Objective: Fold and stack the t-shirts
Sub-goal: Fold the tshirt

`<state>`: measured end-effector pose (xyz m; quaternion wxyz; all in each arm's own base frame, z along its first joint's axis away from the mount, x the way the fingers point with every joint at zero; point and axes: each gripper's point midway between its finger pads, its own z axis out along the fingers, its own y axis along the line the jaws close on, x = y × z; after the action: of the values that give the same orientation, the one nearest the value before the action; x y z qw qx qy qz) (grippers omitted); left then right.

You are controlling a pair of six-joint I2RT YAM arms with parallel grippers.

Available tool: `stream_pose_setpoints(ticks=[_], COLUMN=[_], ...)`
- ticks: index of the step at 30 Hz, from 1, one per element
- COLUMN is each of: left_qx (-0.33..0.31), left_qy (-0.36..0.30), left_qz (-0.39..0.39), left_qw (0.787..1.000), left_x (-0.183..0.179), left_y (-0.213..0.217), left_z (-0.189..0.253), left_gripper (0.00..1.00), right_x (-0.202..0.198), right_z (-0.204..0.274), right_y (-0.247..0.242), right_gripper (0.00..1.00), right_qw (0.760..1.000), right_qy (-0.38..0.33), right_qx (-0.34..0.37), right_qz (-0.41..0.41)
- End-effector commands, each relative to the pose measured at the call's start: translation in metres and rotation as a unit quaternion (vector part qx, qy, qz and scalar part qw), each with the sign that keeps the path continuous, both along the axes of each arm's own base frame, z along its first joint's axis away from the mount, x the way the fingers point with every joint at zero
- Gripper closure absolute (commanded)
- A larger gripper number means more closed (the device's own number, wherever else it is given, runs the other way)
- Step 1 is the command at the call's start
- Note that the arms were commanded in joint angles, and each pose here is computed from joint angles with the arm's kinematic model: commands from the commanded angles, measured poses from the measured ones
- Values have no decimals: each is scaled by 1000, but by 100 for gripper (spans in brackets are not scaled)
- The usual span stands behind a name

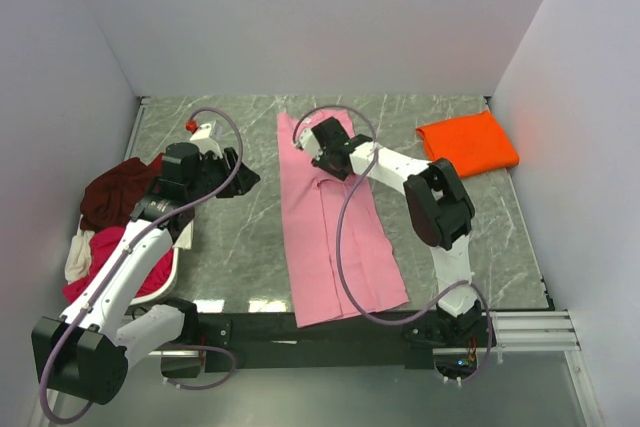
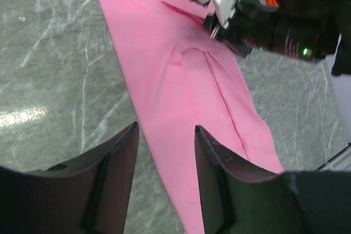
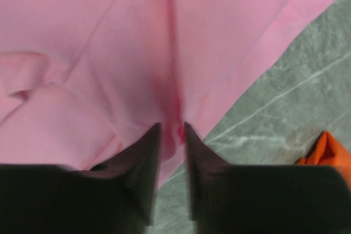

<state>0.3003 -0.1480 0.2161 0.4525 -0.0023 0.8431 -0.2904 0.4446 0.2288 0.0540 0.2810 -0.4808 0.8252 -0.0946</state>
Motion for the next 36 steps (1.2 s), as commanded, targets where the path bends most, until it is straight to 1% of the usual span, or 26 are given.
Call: stream_pose_setpoints(ticks=[1, 4, 6, 7, 8, 9, 11, 15, 16, 17, 18, 19, 20, 22, 23, 24, 25, 26, 27, 28, 29, 31, 32, 33, 35, 36], left_qx=[-12, -6, 3, 5, 9, 9, 2, -16, -22, -22, -19, -20, -23, -32, -30, -40, -43, -39, -41, -39, -32, -22, -7, -9, 1, 2], left_qy=[-28, -30, -35, -39, -41, -40, -43, -41, -35, -21, -14, -5, 16, 23, 49, 44, 62, 109, 96, 106, 135, 113, 147, 124, 160, 155], left_qz=[-8, -5, -6, -3, 3, 24, 26, -54, -77, -88, -96, -105, -104, -88, -73, -64, -55, -41, -33, -25, -21, -16, -17, -20, -24, -26], left_qw=[1000, 1000, 999, 999, 999, 999, 999, 998, 996, 996, 995, 994, 994, 995, 996, 996, 996, 992, 994, 993, 990, 993, 989, 992, 987, 988], left_x=[1, 2, 4, 6, 9, 14, 20, 16, 12, 13, 12, 10, 12, 25, 37, 55, 66, 83, 109, 122, 136, 174, 183, 205, 218, 232], left_y=[-2, 0, 1, 3, 5, 10, 12, -9, -16, -19, -21, -25, -27, -28, -28, -30, -28, -27, -27, -25, -24, -26, -26, -29, -31, -34], left_z=[14, 14, 14, 15, 15, 13, 10, 5, 1, -8, -14, -19, -31, -35, -50, -37, -41, -70, -54, -61, -89, -79, -111, -95, -129, -133], left_gripper=[49, 49, 47, 41, 18, 5, 0, 0, 1, 4, 5, 7, 10, 14, 24, 29, 35, 46, 48, 48, 48, 48, 48, 48, 48, 48], right_x=[14, 8, 1, 3, 2, 1, -1, -29, -54, -71, -105, -123, -148, -167, -172, -169, -177, -167, -166, -168, -166, -156, -154, -152, -149, -149], right_z=[49, 62, 78, 87, 102, 109, 136, 165, 161, 164, 144, 124, 109, 84, 83, 82, 71, 80, 79, 77, 80, 83, 84, 85, 87, 89], right_y=[-4, -2, 2, -4, -4, -10, -17, -26, -17, -21, -26, -32, -39, -45, -48, -47, -50, -48, -50, -51, -51, -54, -56, -56, -58, -60], right_gripper=[54, 37, 31, 25, 22, 20, 15, 11, 11, 10, 10, 10, 10, 10, 10, 10, 10, 11, 12, 14, 16, 19, 20, 21, 23, 23], right_qw=[994, 996, 996, 995, 992, 991, 980, 952, 931, 918, 911, 895, 887, 888, 891, 895, 902, 909, 916, 921, 924, 932, 933, 933, 934, 932], right_qy=[-101, -87, -71, -66, -67, -58, -45, -18, 4, 6, 64, 62, 104, 136, 135, 118, 137, 97, 94, 104, 98, 89, 90, 91, 97, 102], right_qx=[-34, 4, 52, 76, 103, 121, 192, 290, 310, 312, 301, 256, 242, 228, 225, 226, 237, 239, 241, 253, 256, 263, 266, 271, 277, 281], right_qz=[-1, -4, 6, -6, -4, -7, 8, 96, 190, 244, 276, 361, 379, 377, 370, 366, 333, 326, 308, 279, 267, 233, 226, 219, 206, 204])
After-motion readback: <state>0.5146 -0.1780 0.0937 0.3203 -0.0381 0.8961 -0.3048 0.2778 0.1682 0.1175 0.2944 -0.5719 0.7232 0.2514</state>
